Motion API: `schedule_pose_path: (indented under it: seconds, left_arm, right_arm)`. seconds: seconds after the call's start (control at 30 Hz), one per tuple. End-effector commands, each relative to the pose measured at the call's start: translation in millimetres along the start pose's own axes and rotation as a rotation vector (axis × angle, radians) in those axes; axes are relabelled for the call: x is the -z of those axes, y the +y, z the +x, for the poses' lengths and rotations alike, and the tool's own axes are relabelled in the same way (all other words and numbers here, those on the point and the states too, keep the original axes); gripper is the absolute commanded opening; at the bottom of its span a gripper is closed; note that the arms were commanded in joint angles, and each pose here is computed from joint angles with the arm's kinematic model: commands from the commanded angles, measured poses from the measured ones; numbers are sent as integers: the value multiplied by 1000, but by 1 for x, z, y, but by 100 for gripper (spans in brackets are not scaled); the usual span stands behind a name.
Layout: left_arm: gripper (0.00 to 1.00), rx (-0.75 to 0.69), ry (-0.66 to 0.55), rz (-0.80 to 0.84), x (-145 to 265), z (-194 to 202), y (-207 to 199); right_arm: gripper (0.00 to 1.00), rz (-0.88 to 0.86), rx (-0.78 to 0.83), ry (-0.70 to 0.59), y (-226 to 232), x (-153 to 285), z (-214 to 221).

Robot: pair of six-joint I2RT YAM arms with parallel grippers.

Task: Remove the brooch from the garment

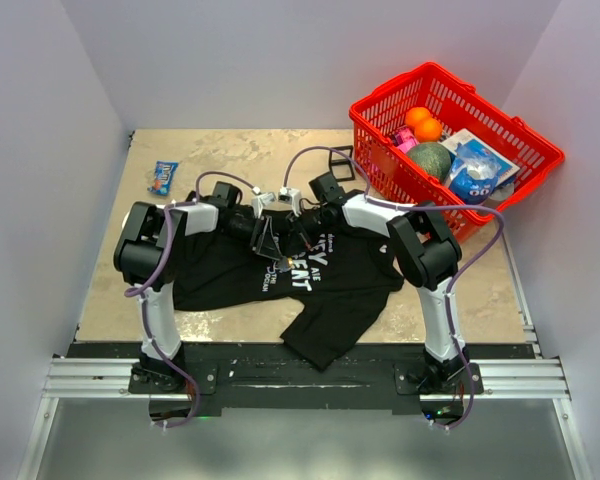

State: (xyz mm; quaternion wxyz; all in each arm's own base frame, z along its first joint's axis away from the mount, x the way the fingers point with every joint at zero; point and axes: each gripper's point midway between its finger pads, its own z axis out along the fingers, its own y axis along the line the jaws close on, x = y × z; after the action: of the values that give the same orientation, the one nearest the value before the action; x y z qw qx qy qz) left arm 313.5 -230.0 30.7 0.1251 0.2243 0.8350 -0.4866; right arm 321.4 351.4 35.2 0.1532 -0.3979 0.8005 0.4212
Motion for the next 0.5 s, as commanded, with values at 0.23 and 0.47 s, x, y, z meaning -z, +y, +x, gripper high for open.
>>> schedule_pose_path:
  seconds: [0.23,0.47]
  left_arm:
    - [44,-70,-1,-22,14,-11,-1]
    - [43,-55,-31,-98,46,2,12]
  right_arm:
    - [23,-2,3,3,-9,11,8]
    - [32,-87,-42,-16,2,6,8]
